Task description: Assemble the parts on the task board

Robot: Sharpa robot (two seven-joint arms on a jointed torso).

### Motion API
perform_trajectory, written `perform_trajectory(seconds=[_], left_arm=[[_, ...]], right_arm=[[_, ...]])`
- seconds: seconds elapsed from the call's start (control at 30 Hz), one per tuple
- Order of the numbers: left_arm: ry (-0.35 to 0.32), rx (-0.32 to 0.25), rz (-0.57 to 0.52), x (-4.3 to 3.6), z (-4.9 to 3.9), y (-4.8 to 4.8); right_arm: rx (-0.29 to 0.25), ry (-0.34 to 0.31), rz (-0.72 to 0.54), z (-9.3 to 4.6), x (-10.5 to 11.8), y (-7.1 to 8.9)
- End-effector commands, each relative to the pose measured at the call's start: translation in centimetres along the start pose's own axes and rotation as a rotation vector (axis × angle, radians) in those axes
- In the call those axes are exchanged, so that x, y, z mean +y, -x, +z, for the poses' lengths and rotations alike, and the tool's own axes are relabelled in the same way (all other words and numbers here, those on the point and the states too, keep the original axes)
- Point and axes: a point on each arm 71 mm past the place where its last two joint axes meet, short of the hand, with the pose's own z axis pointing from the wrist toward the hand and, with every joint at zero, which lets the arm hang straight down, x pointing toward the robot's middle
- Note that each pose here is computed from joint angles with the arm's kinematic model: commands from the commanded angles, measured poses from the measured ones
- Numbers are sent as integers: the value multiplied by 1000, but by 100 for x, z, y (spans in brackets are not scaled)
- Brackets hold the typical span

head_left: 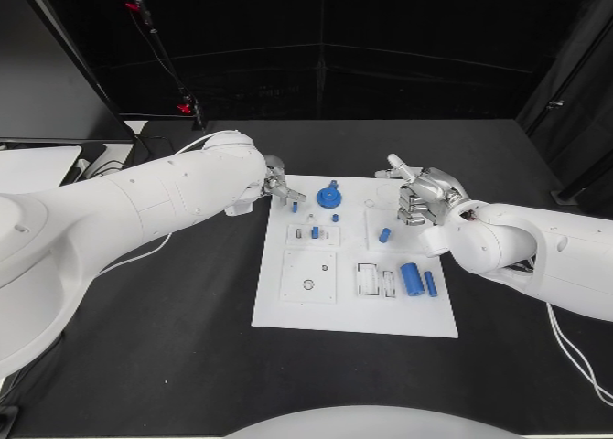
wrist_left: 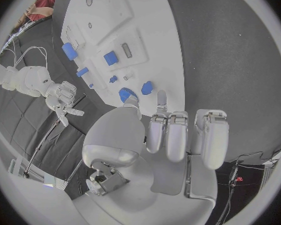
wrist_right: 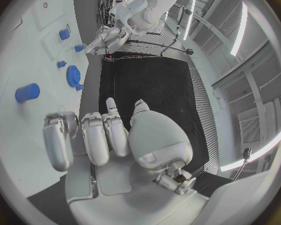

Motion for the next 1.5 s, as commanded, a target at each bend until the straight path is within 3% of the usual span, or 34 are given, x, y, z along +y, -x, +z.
perform_trajectory(seconds=[0.03, 0.7, 1.5], left_arm=[[11, 20, 13, -1, 2, -12], [-32, 53, 22, -56, 16, -52], [-41, 63, 20, -90, 28, -50]], right_arm=[[6, 9, 3, 0, 18, -17], [8, 4, 3, -2, 17, -30], [12, 3, 4, 5, 17, -56]])
